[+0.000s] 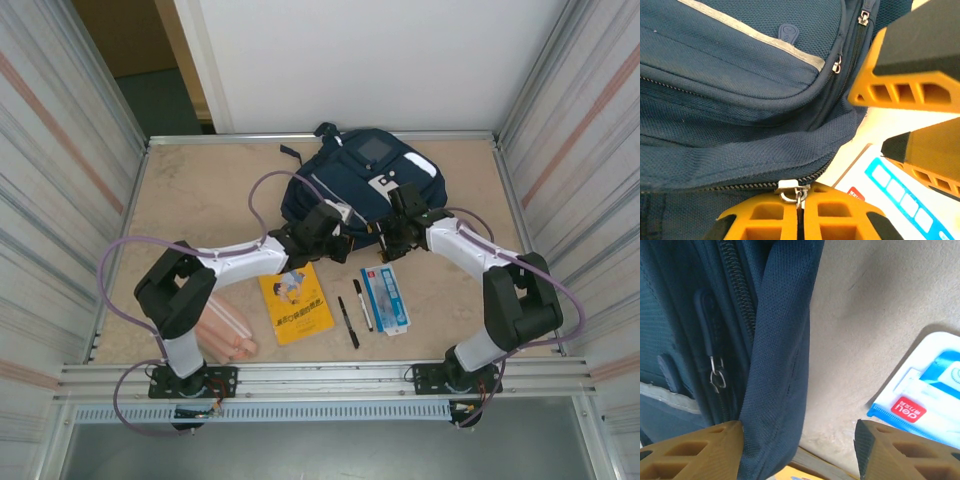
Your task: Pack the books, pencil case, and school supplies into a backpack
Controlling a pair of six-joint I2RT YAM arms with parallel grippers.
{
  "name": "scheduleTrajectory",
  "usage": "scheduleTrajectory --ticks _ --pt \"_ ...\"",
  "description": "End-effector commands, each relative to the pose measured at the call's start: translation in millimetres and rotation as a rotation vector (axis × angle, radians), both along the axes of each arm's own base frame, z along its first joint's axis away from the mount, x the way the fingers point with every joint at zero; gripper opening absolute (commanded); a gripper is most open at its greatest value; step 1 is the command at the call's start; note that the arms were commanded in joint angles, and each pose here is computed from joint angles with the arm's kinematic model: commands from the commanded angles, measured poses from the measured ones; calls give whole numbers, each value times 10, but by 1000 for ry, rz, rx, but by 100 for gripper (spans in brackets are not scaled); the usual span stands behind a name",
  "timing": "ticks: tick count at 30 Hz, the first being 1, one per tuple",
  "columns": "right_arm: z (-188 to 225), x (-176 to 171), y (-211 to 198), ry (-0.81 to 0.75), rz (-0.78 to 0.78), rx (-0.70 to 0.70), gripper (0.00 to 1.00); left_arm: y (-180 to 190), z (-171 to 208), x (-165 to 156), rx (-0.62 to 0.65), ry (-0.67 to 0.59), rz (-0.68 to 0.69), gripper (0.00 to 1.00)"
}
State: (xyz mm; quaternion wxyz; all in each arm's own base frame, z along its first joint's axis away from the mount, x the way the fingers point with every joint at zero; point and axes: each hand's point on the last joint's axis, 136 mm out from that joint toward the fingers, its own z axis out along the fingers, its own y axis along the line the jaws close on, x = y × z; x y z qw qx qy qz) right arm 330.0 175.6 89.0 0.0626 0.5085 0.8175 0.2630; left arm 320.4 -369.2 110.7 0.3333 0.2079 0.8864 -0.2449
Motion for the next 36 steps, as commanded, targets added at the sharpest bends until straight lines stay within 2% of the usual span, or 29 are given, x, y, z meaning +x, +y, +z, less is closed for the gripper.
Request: scheduleTrajectory --ticks 1,3,5,7,10,12,17,22,27,31,36 --pt "-15 79 41 32 -54 15 61 -159 476 -24 -121 -110 -57 0" --pt "-59 62 45 59 -66 6 59 -179 500 -40 -122 -109 -74 0" --pt "-102 75 42 57 -86 4 32 -201 530 -58 -133 -116 -95 0" --pt "-127 100 -30 52 -117 -7 19 -165 507 -35 -166 -113 -97 0" --pt "-184 114 -178 60 -151 -27 12 -8 493 46 -237 -65 -61 0" --pt "-200 136 -270 54 -143 -43 8 128 485 86 -208 -80 -40 0" --pt "-138 139 -559 13 -123 -100 3 505 509 190 -136 -92 -5 0" --pt "-55 123 -815 -33 -100 -145 2 754 383 223 -60 -85 -5 0" --pt "-9 298 -871 -113 -4 -114 2 515 430 82 -85 39 -156 0" --pt "70 572 -878 -167 196 -131 0 276 541 -33 -86 -3 -263 0" --pt "126 830 -808 -216 286 -97 1 214 530 -13 -100 -3 -262 0"
